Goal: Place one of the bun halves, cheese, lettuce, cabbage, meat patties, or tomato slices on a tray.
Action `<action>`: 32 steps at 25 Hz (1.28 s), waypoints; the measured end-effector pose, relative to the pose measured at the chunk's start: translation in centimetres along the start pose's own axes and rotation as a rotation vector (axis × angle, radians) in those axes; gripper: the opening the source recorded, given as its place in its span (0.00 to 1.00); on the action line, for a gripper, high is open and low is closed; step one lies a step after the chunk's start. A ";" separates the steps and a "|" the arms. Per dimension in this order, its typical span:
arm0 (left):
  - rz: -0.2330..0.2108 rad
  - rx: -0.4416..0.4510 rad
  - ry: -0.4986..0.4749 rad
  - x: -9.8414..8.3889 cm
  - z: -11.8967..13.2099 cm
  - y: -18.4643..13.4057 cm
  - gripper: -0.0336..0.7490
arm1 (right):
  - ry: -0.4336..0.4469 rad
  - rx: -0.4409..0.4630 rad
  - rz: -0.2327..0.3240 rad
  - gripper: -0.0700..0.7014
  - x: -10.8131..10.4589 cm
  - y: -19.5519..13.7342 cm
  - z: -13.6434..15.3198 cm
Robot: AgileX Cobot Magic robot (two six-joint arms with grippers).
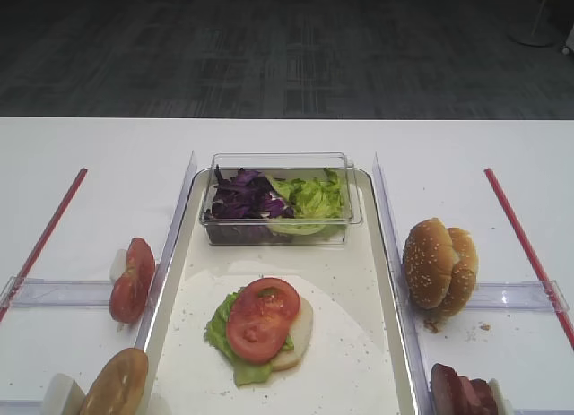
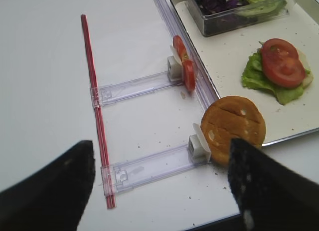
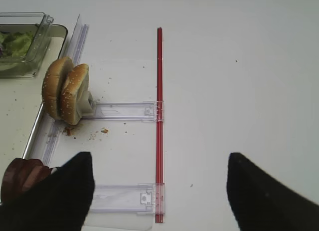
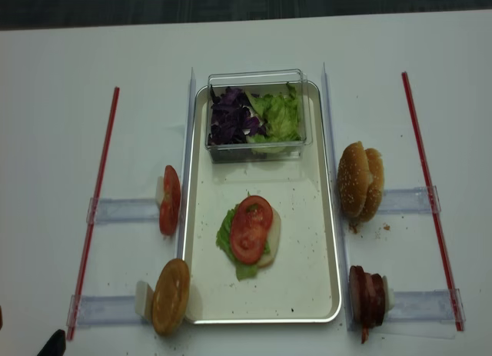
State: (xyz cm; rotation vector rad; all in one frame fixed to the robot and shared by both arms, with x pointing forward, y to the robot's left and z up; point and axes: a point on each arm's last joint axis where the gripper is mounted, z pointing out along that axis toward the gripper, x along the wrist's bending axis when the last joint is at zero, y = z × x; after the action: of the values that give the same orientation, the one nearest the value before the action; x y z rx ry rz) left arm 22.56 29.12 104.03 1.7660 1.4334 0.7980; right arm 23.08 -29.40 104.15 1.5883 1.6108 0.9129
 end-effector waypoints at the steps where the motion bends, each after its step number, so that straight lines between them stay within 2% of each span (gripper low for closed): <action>1: 0.000 0.000 0.000 0.0 0.0 0.0 0.69 | 0.000 0.000 0.000 0.83 0.0 0.0 0.0; 32: -0.011 0.001 0.010 0.1 0.0 0.0 0.69 | 0.000 0.000 0.000 0.83 0.0 0.0 0.0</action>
State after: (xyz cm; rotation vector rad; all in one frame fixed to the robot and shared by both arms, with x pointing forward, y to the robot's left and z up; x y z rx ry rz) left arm 22.57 29.21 104.03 1.7551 1.4494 0.8019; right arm 23.08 -29.40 104.15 1.5883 1.6108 0.9129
